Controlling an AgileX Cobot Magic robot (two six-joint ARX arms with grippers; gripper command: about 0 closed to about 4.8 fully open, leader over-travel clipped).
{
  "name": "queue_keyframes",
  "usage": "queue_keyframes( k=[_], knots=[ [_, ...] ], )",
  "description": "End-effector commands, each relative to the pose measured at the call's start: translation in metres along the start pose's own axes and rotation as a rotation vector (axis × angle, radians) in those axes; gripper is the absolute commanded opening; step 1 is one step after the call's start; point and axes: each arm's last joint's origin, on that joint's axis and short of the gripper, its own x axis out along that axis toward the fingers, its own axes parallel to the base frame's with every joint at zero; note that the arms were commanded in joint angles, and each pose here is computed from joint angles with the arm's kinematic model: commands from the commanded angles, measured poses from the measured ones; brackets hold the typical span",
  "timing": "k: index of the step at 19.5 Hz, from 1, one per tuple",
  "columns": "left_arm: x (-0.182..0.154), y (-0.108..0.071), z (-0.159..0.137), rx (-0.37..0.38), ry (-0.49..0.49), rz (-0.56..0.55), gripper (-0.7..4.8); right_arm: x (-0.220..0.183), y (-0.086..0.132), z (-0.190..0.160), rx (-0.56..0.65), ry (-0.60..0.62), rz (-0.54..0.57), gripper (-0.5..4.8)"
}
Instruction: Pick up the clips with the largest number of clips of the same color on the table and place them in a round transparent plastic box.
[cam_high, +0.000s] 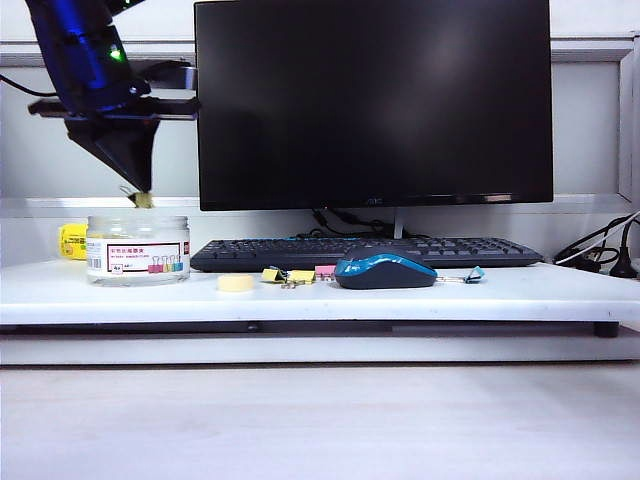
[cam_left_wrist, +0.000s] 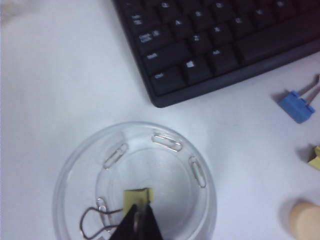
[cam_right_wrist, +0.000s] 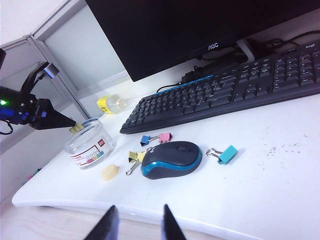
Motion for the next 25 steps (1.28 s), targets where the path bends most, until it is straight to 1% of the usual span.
queue_keyframes(
  k=[1, 5, 6, 7, 9, 12, 13, 14, 15, 17, 19, 20, 21, 22, 23, 25],
  knots=[
    [0.005, -0.001, -0.001, 0.006, 0.005, -0.004, 0.62, 0.000, 0.002, 0.003, -0.014, -0.014, 0.005, 1.17],
    [0.006, 0.000, 0.001, 0.003, -0.011, -0.003, 0.63, 0.000, 0.002, 0.003, -0.014, -0.014, 0.007, 1.17],
    [0.005, 0.000, 0.003, -0.017, -0.025, -0.003, 0.63, 0.000, 0.002, 0.003, -0.014, -0.013, 0.006, 1.17],
    [0.004, 0.000, 0.004, -0.020, -0.036, -0.007, 0.63, 0.000, 0.002, 0.003, -0.014, -0.014, 0.007, 1.17],
    [0.000, -0.001, 0.009, -0.020, -0.056, -0.035, 0.64, 0.000, 0.002, 0.003, -0.014, -0.013, 0.006, 1.17],
    [-0.009, -0.010, 0.020, 0.004, -0.091, -0.082, 0.68, 0.000, 0.002, 0.003, -0.014, -0.013, 0.006, 1.17],
    [-0.011, -0.015, 0.022, 0.026, -0.103, -0.115, 0.72, 0.000, 0.002, 0.003, -0.014, -0.013, 0.006, 1.17],
    [-0.014, -0.021, 0.024, 0.056, -0.116, -0.160, 0.92, 0.000, 0.002, 0.003, -0.014, -0.013, 0.006, 1.17],
    [-0.015, -0.027, 0.025, 0.091, -0.124, -0.201, 0.94, 0.000, 0.002, 0.003, -0.014, -0.013, 0.006, 1.17],
    [-0.018, -0.042, 0.023, 0.199, -0.116, -0.276, 0.94, 0.000, 0.002, 0.003, -0.014, -0.013, 0.006, 1.17],
    [-0.019, -0.054, 0.018, 0.309, -0.088, -0.301, 0.94, 0.000, 0.002, 0.003, -0.014, -0.013, 0.006, 1.17],
    [-0.019, -0.057, 0.017, 0.342, -0.080, -0.307, 0.94, 0.000, 0.002, 0.003, -0.014, -0.013, 0.006, 1.17],
    [-0.018, -0.060, 0.015, 0.370, -0.067, -0.323, 0.94, 0.000, 0.002, 0.003, -0.014, -0.014, 0.006, 1.17],
    [-0.015, -0.063, 0.014, 0.381, -0.059, -0.344, 0.94, 0.000, 0.002, 0.003, -0.014, -0.013, 0.006, 1.17],
    [-0.014, -0.064, 0.013, 0.382, -0.051, -0.364, 0.94, 0.000, 0.002, 0.003, -0.014, -0.013, 0.006, 1.17],
    [0.003, -0.067, 0.008, 0.382, 0.003, -0.396, 0.94, 0.000, 0.002, 0.003, -0.014, -0.013, 0.007, 1.17]
  ],
)
